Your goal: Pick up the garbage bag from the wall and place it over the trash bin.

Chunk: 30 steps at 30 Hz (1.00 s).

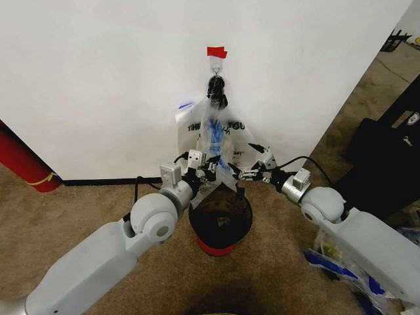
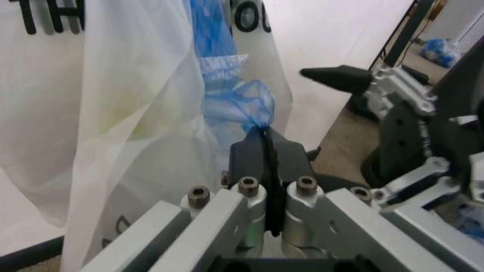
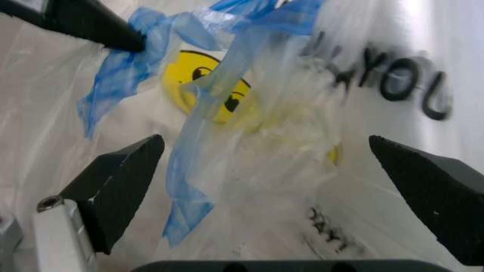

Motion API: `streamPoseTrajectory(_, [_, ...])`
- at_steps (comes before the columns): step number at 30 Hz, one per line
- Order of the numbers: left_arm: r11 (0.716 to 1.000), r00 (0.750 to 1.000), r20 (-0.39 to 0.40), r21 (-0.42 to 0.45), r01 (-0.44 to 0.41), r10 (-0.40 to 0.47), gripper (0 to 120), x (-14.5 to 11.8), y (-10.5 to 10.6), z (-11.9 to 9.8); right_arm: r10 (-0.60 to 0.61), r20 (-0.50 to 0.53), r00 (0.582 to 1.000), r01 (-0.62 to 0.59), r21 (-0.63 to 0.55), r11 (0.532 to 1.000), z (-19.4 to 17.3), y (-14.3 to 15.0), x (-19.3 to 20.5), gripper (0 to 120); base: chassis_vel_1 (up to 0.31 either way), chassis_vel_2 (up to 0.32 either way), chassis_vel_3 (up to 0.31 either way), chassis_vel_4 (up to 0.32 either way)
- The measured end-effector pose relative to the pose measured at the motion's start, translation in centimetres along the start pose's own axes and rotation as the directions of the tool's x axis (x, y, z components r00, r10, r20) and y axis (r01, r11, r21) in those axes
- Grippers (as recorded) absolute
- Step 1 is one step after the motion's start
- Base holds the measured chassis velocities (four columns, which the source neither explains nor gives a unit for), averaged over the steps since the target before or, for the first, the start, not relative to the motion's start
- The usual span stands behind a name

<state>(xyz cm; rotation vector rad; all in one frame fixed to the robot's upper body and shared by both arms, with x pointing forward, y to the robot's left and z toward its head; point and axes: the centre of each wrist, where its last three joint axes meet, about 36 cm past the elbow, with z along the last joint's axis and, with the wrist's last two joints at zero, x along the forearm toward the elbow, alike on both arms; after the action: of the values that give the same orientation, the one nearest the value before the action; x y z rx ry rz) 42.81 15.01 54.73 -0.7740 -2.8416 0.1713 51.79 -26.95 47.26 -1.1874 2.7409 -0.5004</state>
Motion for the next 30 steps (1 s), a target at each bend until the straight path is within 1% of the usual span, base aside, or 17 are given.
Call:
streamPoseTrajectory(2, [1.000,1.000,0.002,-0.001,-0.001,0.001,0,0.0,0.0,-0.2,-0.020,-0.004,1.000,0.020,-0.011,1.000,0.2,0.0,-0.9,100,0.000,0.000,0.000,0.000])
streamPoseTrajectory(3, [1.000,1.000,0.003,0.000,-0.001,0.001,0,0.0,0.1,-0.2,-0.028,-0.005,1.000,0.028,-0.018,0.999,0.3,0.1,-1.1,98,0.000,0.000,0.000,0.000])
streamPoseTrajectory(4, [1.000,1.000,0.004,0.001,-0.001,0.001,0,0.0,0.1,-0.3,-0.041,-0.004,0.999,0.040,-0.024,0.999,0.3,0.1,-1.6,93,0.000,0.000,0.000,0.000])
streamPoseTrajectory(5, [1.000,1.000,0.004,0.001,-0.001,0.001,0,0.0,0.1,-0.3,-0.041,-0.004,0.999,0.040,-0.024,0.999,0.3,0.1,-1.6,93,0.000,0.000,0.000,0.000])
streamPoseTrajectory(7, [1.000,1.000,0.005,0.002,-0.001,0.001,0,0.0,0.1,-0.3,-0.058,-0.005,0.998,0.058,-0.026,0.998,0.5,0.0,-2.4,87,0.000,0.000,0.000,0.000])
streamPoseTrajectory(9, [1.000,1.000,0.003,0.004,-0.001,0.001,0,0.0,0.1,-0.3,-0.070,-0.004,0.998,0.069,-0.027,0.997,0.6,0.1,-3.1,75,0.000,0.000,0.000,0.000])
streamPoseTrajectory(10, [1.000,1.000,0.001,0.004,0.001,-0.001,0,0.0,0.2,-0.3,-0.073,-0.003,0.997,0.073,-0.022,0.997,0.6,0.1,-3.6,74,0.000,0.000,0.000,0.000])
streamPoseTrajectory(12, [1.000,1.000,0.001,0.004,0.003,-0.003,0,0.1,0.3,-0.3,-0.076,-0.005,0.997,0.076,-0.017,0.997,0.8,0.2,-4.4,64,0.000,0.000,0.000,0.000])
streamPoseTrajectory(13, [1.000,1.000,0.001,0.004,0.003,-0.003,0,0.1,0.3,-0.3,-0.076,-0.005,0.997,0.076,-0.017,0.997,0.8,0.2,-4.4,64,0.000,0.000,0.000,0.000])
streamPoseTrajectory(20, [1.000,1.000,0.005,0.009,0.009,-0.009,0,0.2,0.5,-0.4,-0.063,-0.010,0.998,0.063,-0.006,0.998,1.3,0.2,-5.0,35,0.000,0.000,0.000,0.000])
streamPoseTrajectory(21, [1.000,1.000,0.005,0.009,0.009,-0.009,0,0.2,0.5,-0.4,-0.063,-0.010,0.998,0.063,-0.006,0.998,1.3,0.2,-5.0,35,0.000,0.000,0.000,0.000])
streamPoseTrajectory(22, [1.000,1.000,0.005,0.010,0.011,-0.011,0,0.2,0.5,-0.4,-0.062,-0.008,0.998,0.062,-0.005,0.998,1.3,0.3,-5.1,32,0.000,0.000,0.000,0.000])
streamPoseTrajectory(26, [1.000,1.000,0.004,0.016,0.018,-0.018,0,0.3,0.7,-0.3,-0.049,-0.007,0.999,0.048,-0.014,0.999,1.6,1.0,-5.5,14,0.000,0.000,0.000,0.000])
streamPoseTrajectory(27, [1.000,1.000,0.004,0.016,0.018,-0.018,0,0.3,0.7,-0.3,-0.049,-0.007,0.999,0.048,-0.014,0.999,1.6,1.0,-5.5,14,0.000,0.000,0.000,0.000])
streamPoseTrajectory(30, [0.999,1.000,0.011,0.023,0.025,-0.025,0,0.6,0.9,-0.3,-0.018,0.001,1.000,0.018,-0.042,0.999,1.8,1.4,-5.2,2,0.000,0.000,0.000,0.000])
